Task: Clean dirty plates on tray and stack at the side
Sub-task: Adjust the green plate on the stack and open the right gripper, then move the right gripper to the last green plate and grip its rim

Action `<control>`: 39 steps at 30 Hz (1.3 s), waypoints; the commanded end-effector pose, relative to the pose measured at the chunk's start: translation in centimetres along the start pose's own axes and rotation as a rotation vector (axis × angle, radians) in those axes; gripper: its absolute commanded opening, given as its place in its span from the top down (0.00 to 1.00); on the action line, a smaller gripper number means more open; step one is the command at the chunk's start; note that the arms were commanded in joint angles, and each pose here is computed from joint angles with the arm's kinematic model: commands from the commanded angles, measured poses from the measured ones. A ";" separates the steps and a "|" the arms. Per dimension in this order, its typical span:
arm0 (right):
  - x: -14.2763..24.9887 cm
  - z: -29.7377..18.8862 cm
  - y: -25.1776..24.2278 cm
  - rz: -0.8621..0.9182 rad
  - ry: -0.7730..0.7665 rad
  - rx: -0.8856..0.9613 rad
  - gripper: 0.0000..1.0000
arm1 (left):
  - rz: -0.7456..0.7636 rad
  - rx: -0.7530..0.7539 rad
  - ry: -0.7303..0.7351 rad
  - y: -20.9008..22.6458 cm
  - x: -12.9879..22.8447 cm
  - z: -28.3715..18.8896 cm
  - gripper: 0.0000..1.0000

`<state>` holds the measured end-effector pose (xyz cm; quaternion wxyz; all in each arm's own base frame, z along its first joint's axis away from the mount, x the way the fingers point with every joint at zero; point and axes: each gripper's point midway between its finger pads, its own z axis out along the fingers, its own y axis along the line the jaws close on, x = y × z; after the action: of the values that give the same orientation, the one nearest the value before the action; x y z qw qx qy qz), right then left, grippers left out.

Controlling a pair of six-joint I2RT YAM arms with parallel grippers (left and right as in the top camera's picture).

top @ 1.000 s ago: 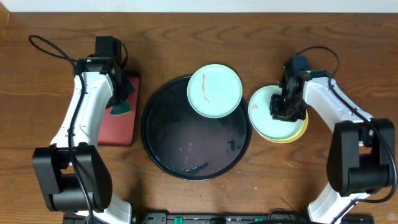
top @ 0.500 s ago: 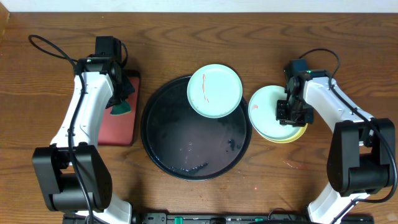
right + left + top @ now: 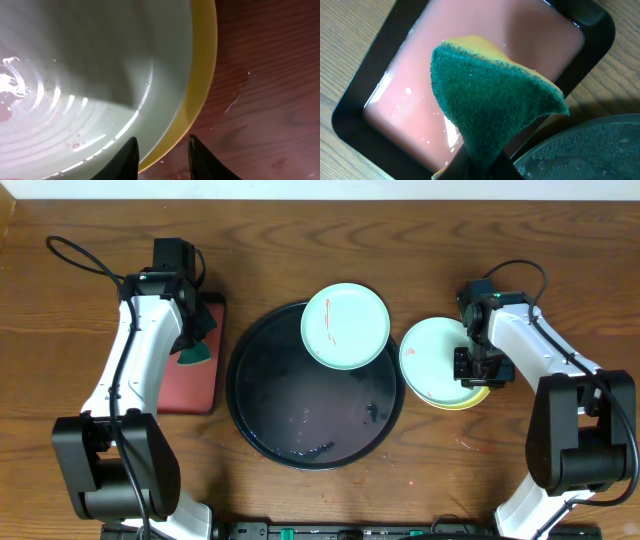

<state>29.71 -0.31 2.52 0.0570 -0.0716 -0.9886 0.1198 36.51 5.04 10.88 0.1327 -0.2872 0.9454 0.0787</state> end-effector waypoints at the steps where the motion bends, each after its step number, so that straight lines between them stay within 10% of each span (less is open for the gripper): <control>1: -0.9 -0.8 0.2 0.023 -0.027 -0.039 0.70 | 0.010 -0.007 -0.028 0.1 -0.8 -0.5 0.93; 14: -5.7 -5.3 7.4 -0.034 -0.184 -0.465 0.68 | 0.010 -0.007 -0.028 0.1 -0.8 -0.5 0.92; 39: -4.3 -0.3 7.7 -0.070 -0.075 -0.304 0.66 | 0.010 -0.007 -0.028 0.1 -0.8 -0.5 0.93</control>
<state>35.56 7.20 1.19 0.0007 -0.0448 -0.9975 -0.0538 36.52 5.04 10.88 0.1329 -0.2871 0.9454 0.0786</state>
